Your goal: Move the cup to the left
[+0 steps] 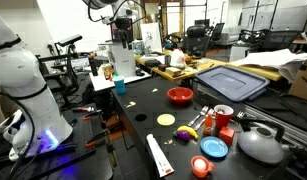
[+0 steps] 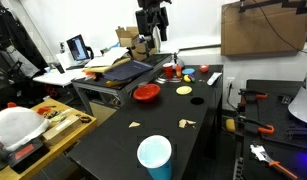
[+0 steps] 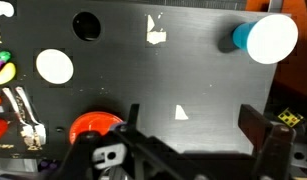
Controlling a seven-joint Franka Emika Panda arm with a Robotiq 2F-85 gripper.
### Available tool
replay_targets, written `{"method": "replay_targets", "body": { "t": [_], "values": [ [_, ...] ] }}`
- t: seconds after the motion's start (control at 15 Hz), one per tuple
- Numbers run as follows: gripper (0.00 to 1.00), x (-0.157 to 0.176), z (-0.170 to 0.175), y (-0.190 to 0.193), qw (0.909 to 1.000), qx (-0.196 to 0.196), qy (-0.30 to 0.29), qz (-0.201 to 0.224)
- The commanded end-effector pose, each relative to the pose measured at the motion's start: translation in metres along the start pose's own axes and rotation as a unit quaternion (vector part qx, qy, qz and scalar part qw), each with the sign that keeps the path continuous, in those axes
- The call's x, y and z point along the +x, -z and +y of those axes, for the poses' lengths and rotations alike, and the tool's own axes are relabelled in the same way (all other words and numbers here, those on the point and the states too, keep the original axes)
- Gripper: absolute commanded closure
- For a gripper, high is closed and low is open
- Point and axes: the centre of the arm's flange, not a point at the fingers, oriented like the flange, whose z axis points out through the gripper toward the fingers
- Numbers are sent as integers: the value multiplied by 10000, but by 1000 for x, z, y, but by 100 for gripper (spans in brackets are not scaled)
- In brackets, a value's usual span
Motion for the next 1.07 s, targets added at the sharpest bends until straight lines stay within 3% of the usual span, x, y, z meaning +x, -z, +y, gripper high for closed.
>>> {"method": "replay_targets", "body": {
  "t": [0.0,0.6,1.0],
  "values": [
    [0,-13,54,10,9988,-258,-376,176],
    [0,-26,168,54,9913,-744,-979,473],
    [0,-27,240,84,9981,-584,-199,91]
  ]
}}
